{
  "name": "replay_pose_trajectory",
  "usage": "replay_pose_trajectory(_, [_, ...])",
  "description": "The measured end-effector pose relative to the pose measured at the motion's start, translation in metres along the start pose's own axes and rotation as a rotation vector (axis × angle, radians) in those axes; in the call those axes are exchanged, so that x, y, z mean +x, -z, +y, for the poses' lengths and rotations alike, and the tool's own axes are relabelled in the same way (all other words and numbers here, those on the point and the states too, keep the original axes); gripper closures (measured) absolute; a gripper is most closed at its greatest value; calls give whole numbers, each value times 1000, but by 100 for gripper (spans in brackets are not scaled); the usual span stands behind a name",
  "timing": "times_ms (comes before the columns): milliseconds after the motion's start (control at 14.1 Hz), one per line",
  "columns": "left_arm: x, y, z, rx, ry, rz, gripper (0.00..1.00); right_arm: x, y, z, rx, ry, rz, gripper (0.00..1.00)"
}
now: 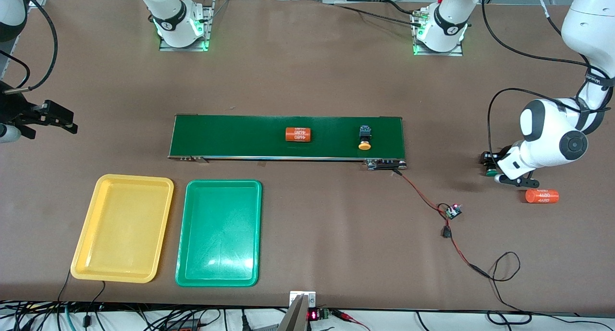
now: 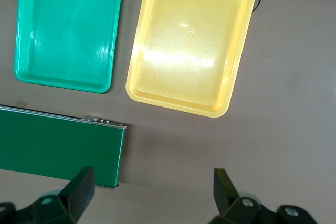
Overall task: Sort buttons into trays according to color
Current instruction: 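Return the left gripper to the buttons and grasp a green-capped button, then carry the green button onto the conveyor belt and release it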
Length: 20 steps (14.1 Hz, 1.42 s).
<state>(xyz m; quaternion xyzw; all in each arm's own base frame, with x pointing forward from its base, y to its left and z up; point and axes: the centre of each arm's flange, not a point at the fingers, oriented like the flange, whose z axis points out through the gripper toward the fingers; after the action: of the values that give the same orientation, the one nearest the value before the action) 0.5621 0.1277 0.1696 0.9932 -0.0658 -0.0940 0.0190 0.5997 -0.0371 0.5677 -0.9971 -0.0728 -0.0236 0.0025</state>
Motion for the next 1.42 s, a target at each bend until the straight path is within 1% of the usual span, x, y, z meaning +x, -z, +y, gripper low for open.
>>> replay_pose_trajectory(142, [2,4,3,3,-10,1,59,0,0,0,0,0,-2,0])
replay_pose_trajectory(283, [6,25,19,16,-36,-16,59,0,-1,0,1,0,-6,0])
replay_pose_trajectory(425, [11,66,50,52,-72,-30,59,0,-1,-1,2,1,-8,0])
replay_pose_trajectory(566, [14,103,105,75,-98,-31,59,0,-3,-1,3,1,-11,0])
replay_pose_trajectory(708, [13,120,161,53,-100,-34,59,0,-3,-2,3,3,-12,0])
replay_pose_trajectory(849, [12,122,193,44,-107,-35,59,1,-3,-5,3,8,-12,0])
replay_pose_trajectory(991, [10,119,198,35,-97,-42,59,1,-3,-6,4,9,-12,0])
replay_pose_trajectory(1132, [9,116,199,-11,-69,-48,59,1,-3,-6,4,10,-12,0])
replay_pose_trajectory(1274, [9,115,217,-59,-59,-51,59,1,-3,-6,4,10,-13,0])
replay_pose_trajectory(1415, [8,113,245,-67,-46,-56,59,1,-3,-6,4,10,-13,0])
